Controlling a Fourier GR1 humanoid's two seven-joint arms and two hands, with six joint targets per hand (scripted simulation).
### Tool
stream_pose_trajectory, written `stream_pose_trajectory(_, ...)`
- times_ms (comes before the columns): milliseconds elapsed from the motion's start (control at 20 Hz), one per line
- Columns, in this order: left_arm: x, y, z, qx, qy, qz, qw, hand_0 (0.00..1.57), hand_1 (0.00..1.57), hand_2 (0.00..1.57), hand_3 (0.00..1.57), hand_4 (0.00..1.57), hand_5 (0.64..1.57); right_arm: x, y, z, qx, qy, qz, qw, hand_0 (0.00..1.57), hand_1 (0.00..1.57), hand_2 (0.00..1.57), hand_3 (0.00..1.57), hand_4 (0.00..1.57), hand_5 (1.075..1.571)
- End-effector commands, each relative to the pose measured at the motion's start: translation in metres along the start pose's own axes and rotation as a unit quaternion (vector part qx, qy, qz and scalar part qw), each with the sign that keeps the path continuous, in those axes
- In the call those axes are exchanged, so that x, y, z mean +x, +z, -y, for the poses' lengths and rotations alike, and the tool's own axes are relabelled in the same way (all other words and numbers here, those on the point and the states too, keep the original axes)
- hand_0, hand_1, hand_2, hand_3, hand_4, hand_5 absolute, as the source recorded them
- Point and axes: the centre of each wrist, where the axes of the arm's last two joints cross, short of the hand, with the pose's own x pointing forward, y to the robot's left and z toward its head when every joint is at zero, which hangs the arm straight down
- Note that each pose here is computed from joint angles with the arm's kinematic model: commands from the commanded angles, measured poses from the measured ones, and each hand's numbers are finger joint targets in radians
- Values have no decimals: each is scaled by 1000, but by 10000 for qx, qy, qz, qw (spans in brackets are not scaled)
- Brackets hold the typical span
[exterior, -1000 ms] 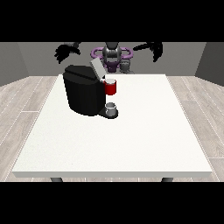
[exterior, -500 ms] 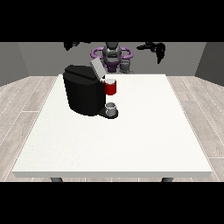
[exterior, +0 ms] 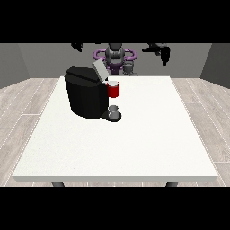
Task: Insert the coffee pod into the coffee machine and close the lid
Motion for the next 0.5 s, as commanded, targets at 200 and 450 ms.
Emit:
stream_pose_trajectory(200, 24, 8, 26, 82, 218, 145, 9996, 0, 0, 0, 0, 0, 1571, -5, -20, -5, 184, -149, 36, 9997, 0, 0, 0, 0, 0, 1571)
stream_pose_trajectory(450, 27, 26, -8, 233, -158, 561, 9980, 0, 0, 0, 0, 0, 1571, 11, -39, 5, 194, -268, 249, 9991, 0, 0, 0, 0, 0, 1571)
